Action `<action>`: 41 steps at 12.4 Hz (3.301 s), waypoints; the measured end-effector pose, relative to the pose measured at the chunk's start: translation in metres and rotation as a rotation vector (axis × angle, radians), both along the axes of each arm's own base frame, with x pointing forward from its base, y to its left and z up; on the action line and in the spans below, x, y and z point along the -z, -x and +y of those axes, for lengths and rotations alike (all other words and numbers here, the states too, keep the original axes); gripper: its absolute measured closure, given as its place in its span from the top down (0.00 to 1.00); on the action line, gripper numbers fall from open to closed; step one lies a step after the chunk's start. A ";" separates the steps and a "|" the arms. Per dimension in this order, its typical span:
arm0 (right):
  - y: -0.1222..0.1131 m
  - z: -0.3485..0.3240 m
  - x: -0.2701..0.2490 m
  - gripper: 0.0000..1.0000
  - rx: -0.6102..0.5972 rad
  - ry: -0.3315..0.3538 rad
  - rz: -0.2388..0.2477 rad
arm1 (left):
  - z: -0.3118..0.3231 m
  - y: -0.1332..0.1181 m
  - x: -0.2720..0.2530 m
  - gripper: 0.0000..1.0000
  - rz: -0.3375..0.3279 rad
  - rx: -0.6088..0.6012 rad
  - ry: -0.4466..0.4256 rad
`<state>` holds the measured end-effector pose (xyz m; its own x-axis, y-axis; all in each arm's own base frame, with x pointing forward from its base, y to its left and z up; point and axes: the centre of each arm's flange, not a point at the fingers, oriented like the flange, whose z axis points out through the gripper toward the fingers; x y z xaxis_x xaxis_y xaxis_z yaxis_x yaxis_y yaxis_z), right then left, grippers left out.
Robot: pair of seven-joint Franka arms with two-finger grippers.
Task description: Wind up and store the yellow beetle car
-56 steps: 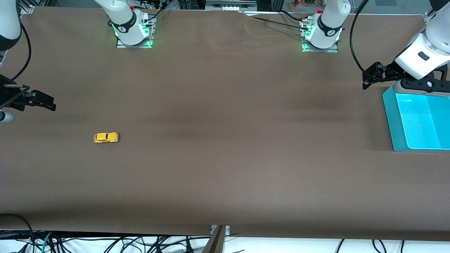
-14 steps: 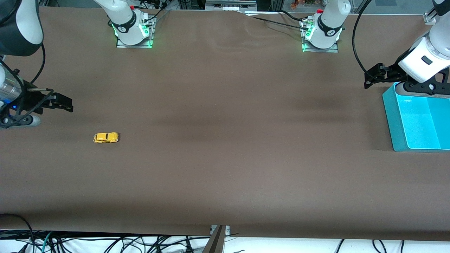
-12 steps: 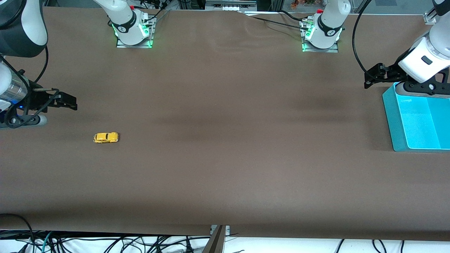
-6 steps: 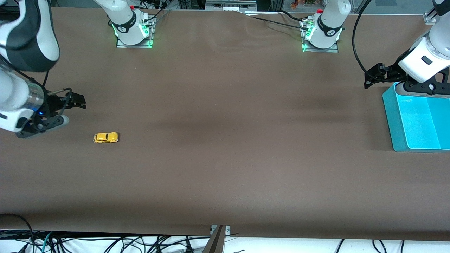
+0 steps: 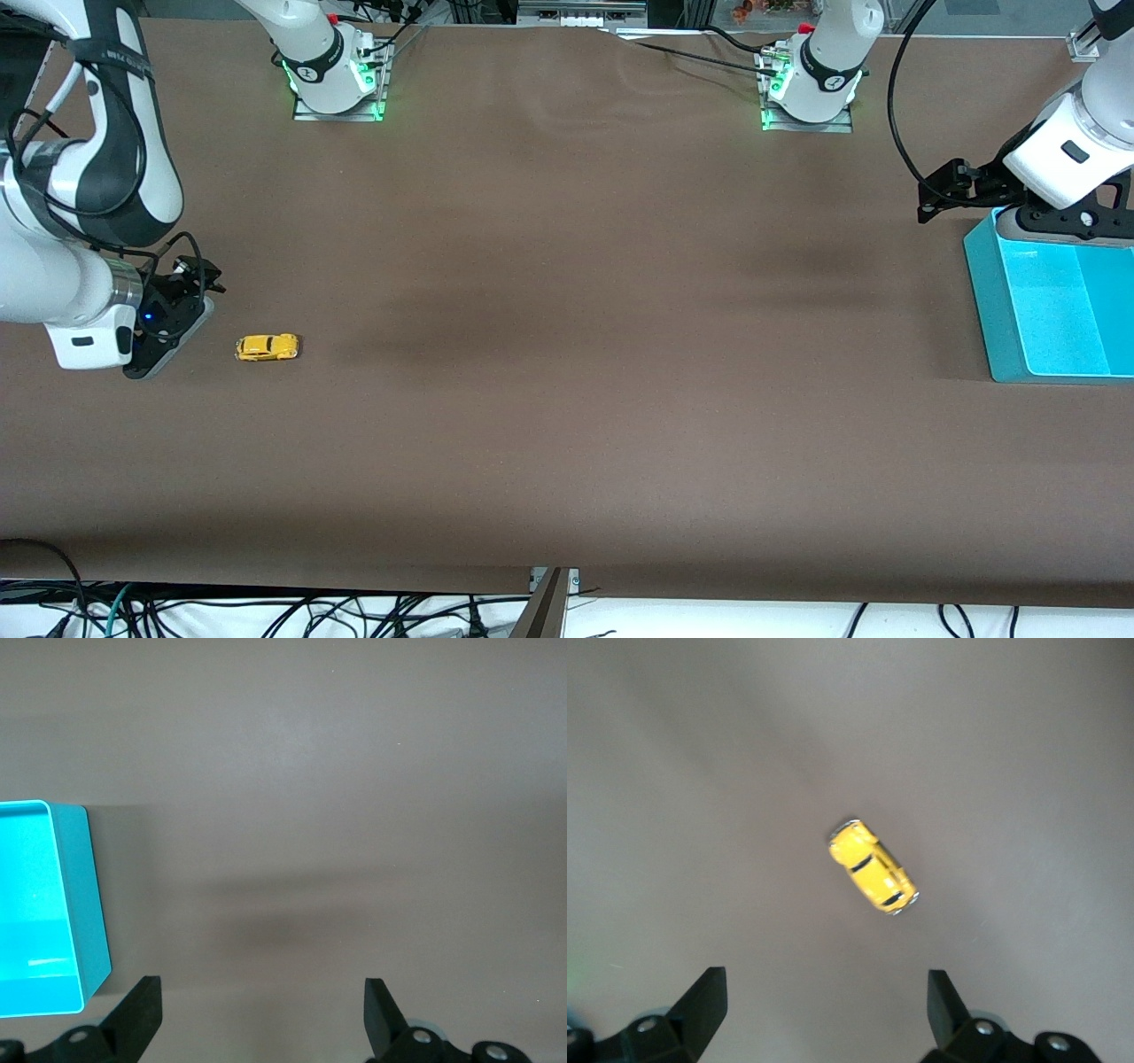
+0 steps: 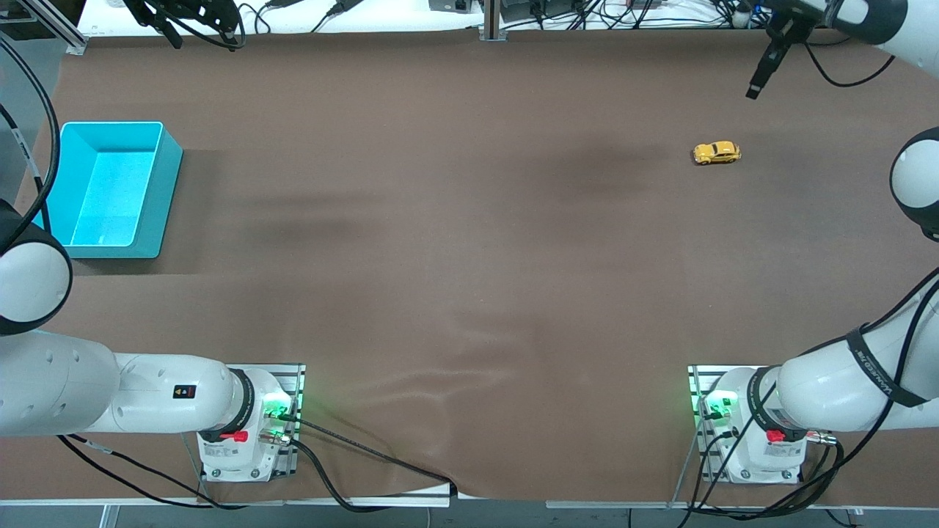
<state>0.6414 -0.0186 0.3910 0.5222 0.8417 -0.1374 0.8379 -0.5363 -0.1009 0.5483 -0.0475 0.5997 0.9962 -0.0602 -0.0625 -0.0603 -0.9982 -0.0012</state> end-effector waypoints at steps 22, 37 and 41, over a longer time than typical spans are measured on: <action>0.051 -0.027 0.185 0.87 -0.598 -0.018 -0.198 | 0.000 0.000 0.000 1.00 0.003 0.000 0.000; 0.059 -0.105 0.184 0.38 -0.584 -0.005 -0.200 | 0.000 0.001 0.001 1.00 0.008 0.000 -0.001; 0.064 -0.178 0.184 0.38 -0.574 0.006 -0.208 | 0.000 0.001 0.001 1.00 0.008 0.000 -0.001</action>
